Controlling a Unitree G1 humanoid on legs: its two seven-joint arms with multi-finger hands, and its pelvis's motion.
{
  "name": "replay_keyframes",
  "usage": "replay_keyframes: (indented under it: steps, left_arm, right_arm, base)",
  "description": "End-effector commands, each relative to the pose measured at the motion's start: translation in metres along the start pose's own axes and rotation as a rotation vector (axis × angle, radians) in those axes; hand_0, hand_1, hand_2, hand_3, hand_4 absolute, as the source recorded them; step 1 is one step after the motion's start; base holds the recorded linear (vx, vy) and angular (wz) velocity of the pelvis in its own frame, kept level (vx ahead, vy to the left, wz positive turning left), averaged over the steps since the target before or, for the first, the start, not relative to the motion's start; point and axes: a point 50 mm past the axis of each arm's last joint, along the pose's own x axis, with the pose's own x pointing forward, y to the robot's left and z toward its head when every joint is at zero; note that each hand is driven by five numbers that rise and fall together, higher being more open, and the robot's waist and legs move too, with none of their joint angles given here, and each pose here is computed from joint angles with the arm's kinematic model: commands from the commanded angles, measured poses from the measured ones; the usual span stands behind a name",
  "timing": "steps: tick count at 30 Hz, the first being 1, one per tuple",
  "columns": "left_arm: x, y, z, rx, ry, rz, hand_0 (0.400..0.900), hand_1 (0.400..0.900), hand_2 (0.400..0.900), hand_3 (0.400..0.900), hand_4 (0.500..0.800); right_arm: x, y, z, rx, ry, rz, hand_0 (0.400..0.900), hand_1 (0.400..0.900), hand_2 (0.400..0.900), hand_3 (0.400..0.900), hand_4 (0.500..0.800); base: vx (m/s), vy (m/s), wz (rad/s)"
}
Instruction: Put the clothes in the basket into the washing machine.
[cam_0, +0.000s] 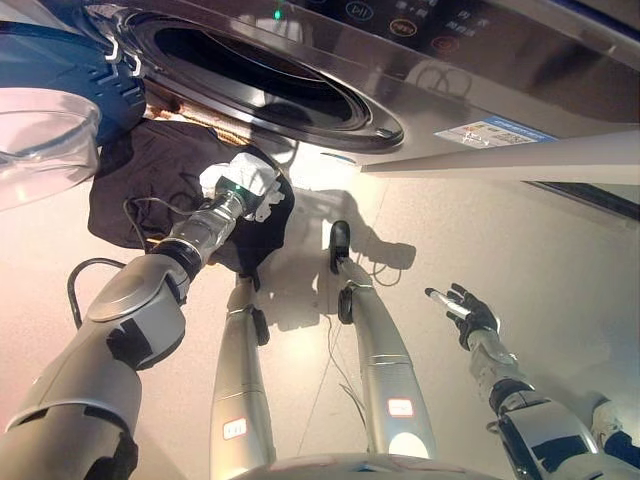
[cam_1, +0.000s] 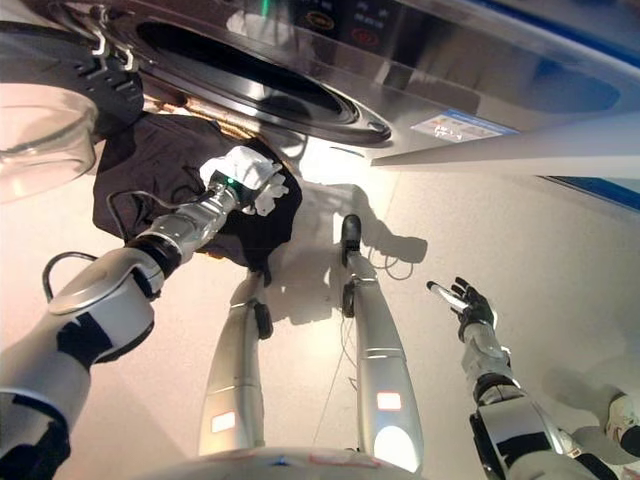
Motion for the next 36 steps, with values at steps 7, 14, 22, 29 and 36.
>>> replay_keyframes:
  steps: [7, 14, 22, 29, 36]
  left_arm:
    - [0.002, 0.006, -0.009, 0.037, 0.043, 0.024, 0.400, 0.400, 0.400, 0.400, 0.500]
    - [0.002, 0.005, -0.005, 0.005, 0.045, 0.045, 0.400, 0.400, 0.400, 0.400, 0.500]
    - [0.000, 0.002, -0.002, -0.016, 0.042, 0.065, 0.400, 0.400, 0.400, 0.400, 0.500]
    - [-0.003, -0.003, -0.001, -0.363, 0.143, 0.141, 0.400, 0.400, 0.400, 0.400, 0.500]
    - [-0.013, -0.025, 0.002, -0.839, 0.279, 0.152, 0.400, 0.400, 0.400, 0.400, 0.500]
  right_arm:
    - [-0.003, -0.013, -0.010, 0.000, 0.019, -0.088, 0.900, 0.900, 0.900, 0.900, 0.800]
    - [-0.003, -0.010, -0.011, -0.014, 0.022, -0.084, 0.900, 0.900, 0.900, 0.900, 0.800]
    - [-0.006, -0.011, -0.015, -0.031, 0.025, -0.078, 0.900, 0.900, 0.900, 0.900, 0.800]
    - [-0.011, -0.013, -0.029, -0.041, 0.053, -0.070, 0.900, 0.900, 0.900, 0.900, 0.800]
    - [-0.016, -0.014, -0.044, -0.033, 0.100, -0.069, 0.900, 0.900, 0.900, 0.900, 0.800]
  base:
    - [0.004, 0.001, 0.01]
    - [0.015, 0.001, -0.01]
    - [-0.017, 0.009, -0.01]
    - [0.011, -0.006, -0.01]
    - [0.035, -0.029, 0.01]
